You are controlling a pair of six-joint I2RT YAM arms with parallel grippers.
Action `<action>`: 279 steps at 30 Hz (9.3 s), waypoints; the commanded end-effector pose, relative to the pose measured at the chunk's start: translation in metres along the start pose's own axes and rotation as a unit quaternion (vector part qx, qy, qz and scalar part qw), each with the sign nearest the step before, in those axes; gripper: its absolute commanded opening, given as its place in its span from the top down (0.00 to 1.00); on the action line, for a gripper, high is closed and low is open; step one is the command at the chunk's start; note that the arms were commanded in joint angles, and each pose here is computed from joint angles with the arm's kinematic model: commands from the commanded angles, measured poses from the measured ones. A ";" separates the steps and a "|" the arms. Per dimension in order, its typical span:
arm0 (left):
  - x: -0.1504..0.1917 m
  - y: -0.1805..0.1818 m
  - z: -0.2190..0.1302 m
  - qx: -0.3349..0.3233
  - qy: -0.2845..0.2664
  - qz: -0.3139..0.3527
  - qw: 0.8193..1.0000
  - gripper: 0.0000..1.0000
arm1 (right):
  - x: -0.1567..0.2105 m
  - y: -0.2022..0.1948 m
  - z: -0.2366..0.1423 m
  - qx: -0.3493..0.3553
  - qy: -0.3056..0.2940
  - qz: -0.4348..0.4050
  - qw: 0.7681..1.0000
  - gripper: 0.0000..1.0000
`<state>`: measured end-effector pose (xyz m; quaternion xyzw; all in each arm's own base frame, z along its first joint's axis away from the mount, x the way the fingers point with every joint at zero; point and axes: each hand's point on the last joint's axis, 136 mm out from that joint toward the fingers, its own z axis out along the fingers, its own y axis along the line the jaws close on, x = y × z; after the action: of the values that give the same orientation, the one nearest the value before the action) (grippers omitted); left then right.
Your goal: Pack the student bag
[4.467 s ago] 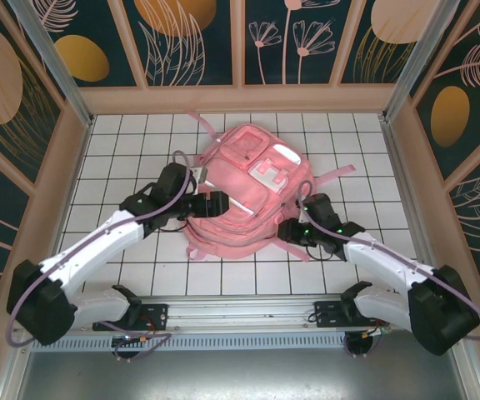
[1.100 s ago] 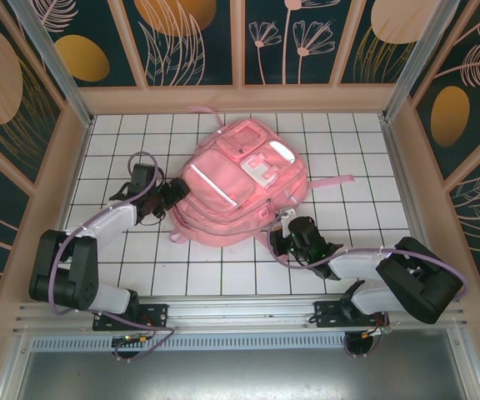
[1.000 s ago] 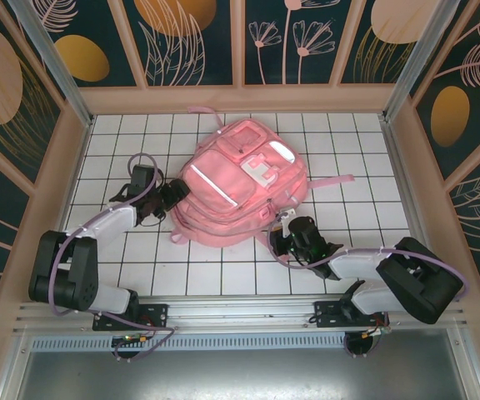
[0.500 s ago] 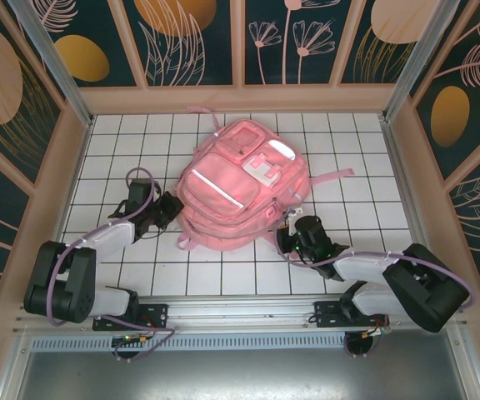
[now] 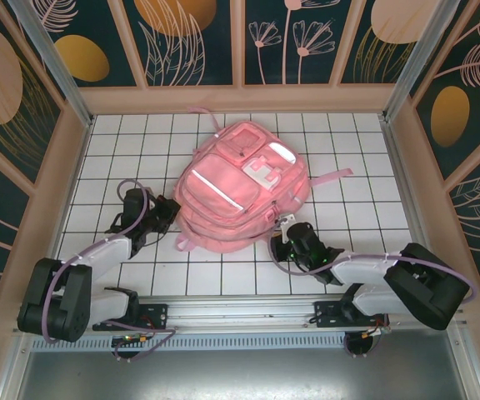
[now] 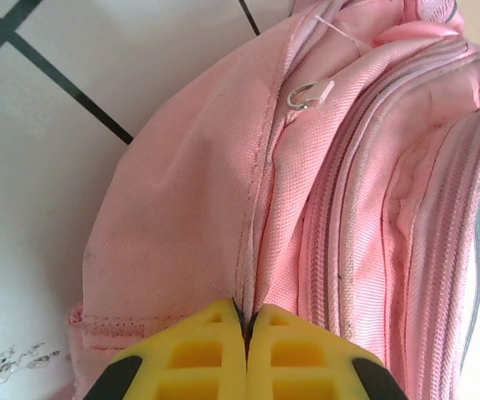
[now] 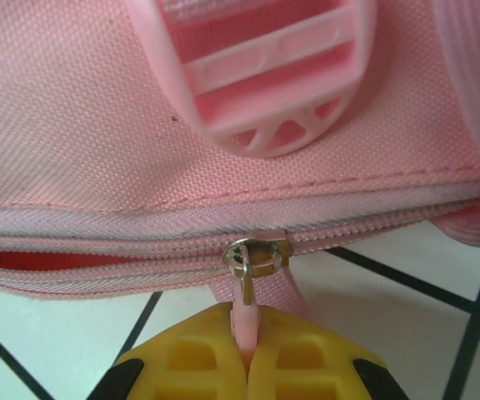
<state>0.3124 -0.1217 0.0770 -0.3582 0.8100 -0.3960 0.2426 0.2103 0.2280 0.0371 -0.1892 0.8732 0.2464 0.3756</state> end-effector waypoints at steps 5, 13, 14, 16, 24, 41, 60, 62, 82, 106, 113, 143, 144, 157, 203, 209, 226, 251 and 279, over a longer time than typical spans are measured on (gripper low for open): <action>0.001 -0.001 -0.002 0.021 -0.007 -0.027 0.999 1.00 | -0.009 0.022 -0.003 -0.020 -0.017 -0.012 1.000 1.00; 0.000 0.000 -0.003 0.021 -0.011 -0.029 0.999 1.00 | -0.014 0.063 0.000 -0.061 -0.009 -0.050 0.997 1.00; 0.000 0.000 -0.003 0.022 -0.010 -0.029 0.999 1.00 | -0.013 0.067 -0.001 -0.064 -0.006 -0.055 0.996 1.00; 0.001 0.000 -0.003 0.022 -0.009 -0.030 0.999 1.00 | -0.012 0.072 -0.001 -0.069 -0.001 -0.060 0.996 1.00; 0.003 0.000 -0.003 0.028 -0.007 -0.035 0.999 1.00 | -0.014 0.083 0.006 -0.079 0.004 -0.052 0.996 1.00; 0.004 -0.011 -0.005 0.037 -0.010 -0.010 0.999 1.00 | -0.018 0.115 0.020 -0.082 0.033 -0.064 0.994 1.00; 0.049 -0.049 -0.003 0.090 0.017 0.009 0.996 1.00 | -0.093 0.035 0.025 -0.009 0.001 -0.058 0.998 1.00; 0.053 -0.050 0.000 0.093 0.019 0.006 0.995 1.00 | -0.102 0.029 0.022 -0.014 -0.003 -0.058 0.998 1.00; 0.101 -0.109 0.054 0.134 0.072 0.027 0.988 1.00 | -0.098 -0.035 0.019 0.024 0.026 0.018 0.999 1.00; 0.115 -0.103 0.063 0.133 0.085 0.018 0.987 1.00 | -0.079 0.069 0.023 -0.081 0.037 -0.052 0.995 1.00; 0.110 -0.090 0.058 0.103 0.066 0.050 0.991 1.00 | -0.080 0.074 0.018 -0.070 0.043 -0.061 0.995 0.91; 0.217 -0.088 0.021 0.000 0.176 0.351 0.920 0.44 | -0.128 -0.027 -0.079 0.031 -0.097 0.164 0.981 0.78; 0.222 -0.090 0.024 0.005 0.183 0.352 0.918 0.44 | -0.127 -0.030 -0.078 0.034 -0.096 0.173 0.980 0.78; 0.248 -0.099 0.061 0.083 0.194 0.407 0.889 0.41 | -0.103 -0.029 -0.054 -0.036 -0.044 0.236 0.970 0.78; 0.222 -0.075 0.107 0.077 0.169 0.399 0.898 0.81 | -0.052 -0.021 0.006 -0.177 0.071 0.381 0.905 1.00; 0.224 -0.072 0.111 0.073 0.180 0.396 0.897 0.96 | -0.068 -0.031 -0.008 -0.127 0.048 0.370 0.919 1.00; 0.217 -0.090 0.064 0.100 0.174 0.442 0.874 1.00 | -0.088 -0.048 -0.038 -0.092 0.014 0.456 0.885 0.67; 0.227 -0.085 0.045 0.094 0.202 0.459 0.860 1.00 | -0.120 -0.026 -0.012 -0.175 -0.015 0.545 0.820 0.47; 0.227 -0.081 0.049 0.085 0.203 0.459 0.861 1.00 | -0.112 -0.028 0.003 -0.099 -0.001 0.524 0.846 1.00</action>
<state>0.2414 -0.3521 0.0869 0.1477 0.8809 -0.3664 0.2606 0.2823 0.2325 0.1111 0.2554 0.8027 0.5218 0.1348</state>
